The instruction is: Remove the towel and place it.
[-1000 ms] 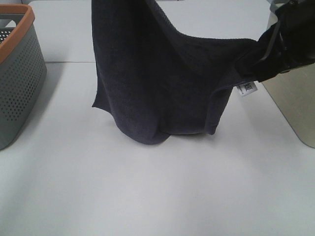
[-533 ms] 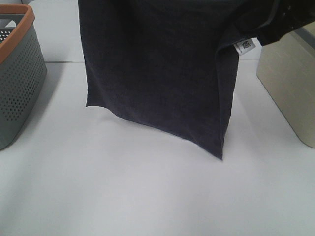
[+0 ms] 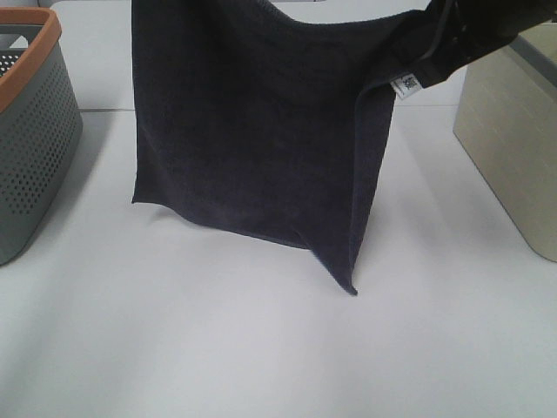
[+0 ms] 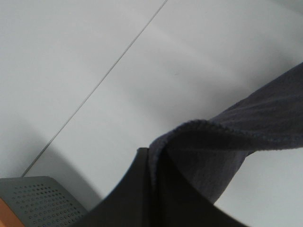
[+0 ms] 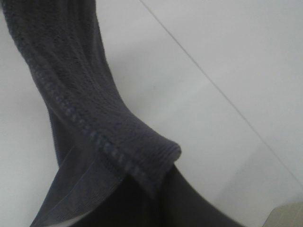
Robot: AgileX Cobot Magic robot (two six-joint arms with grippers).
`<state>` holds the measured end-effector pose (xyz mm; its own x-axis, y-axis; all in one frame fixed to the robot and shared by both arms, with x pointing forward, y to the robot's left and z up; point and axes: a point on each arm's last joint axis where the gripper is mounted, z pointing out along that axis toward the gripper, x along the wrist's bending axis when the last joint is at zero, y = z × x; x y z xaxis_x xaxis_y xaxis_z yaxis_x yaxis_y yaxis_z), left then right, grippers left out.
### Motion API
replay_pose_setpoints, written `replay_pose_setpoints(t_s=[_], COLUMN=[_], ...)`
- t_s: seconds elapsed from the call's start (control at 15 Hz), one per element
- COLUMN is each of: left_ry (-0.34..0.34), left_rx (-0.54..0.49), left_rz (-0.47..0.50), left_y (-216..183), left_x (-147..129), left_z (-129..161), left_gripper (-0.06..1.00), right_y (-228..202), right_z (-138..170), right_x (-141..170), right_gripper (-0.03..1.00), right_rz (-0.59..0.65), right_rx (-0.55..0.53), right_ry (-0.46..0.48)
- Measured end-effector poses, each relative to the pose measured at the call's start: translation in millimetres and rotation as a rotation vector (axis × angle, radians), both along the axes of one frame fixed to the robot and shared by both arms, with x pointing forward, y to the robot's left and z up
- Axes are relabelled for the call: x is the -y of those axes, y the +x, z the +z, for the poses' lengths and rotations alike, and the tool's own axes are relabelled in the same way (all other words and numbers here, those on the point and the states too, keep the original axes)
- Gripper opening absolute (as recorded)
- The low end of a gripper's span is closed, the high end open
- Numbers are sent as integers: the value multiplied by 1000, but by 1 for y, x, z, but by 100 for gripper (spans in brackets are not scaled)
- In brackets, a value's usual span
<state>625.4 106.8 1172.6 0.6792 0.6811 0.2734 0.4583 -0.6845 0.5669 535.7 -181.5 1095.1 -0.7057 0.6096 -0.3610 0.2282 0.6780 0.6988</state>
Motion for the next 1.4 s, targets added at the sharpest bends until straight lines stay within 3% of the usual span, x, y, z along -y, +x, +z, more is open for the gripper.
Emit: replay_pose_setpoints(t_s=[0.33,0.6,0.73,0.87,1.07,1.2,1.27,1.33,1.4], left_ry=[-152,-167,-157,-88,97,119,109,122,122], left_rx=[276,407,390,259,-139,-300,-381,-437,-437], left_rz=[115,128,127,114,81,57,40,38,38], left_y=[54,91,98,98,78,68,61,56,56], left_x=[-19,-21,-18,-12,-2,1,3,1,1], left_z=[-6,-34,-48,-76,-130,-149,-166,-182,-182], left_gripper=[0,0,0,0,0,0,0,0,0], right_y=[86,137,144,139,108,83,67,62,62], right_z=[10,15,1,-37,-102,-127,-137,-141,-141], right_x=[-24,-36,-38,-39,-36,-33,-32,-32,-32], right_gripper=[2,2,2,2,2,2,2,2,2], right_rz=[26,19,18,30,47,77,74,66,66], right_rx=[221,429,411,236,-172,-433,-628,-708,-708], right_ry=[-62,-114,-126,-118,-110,-128,-125,-126,-126])
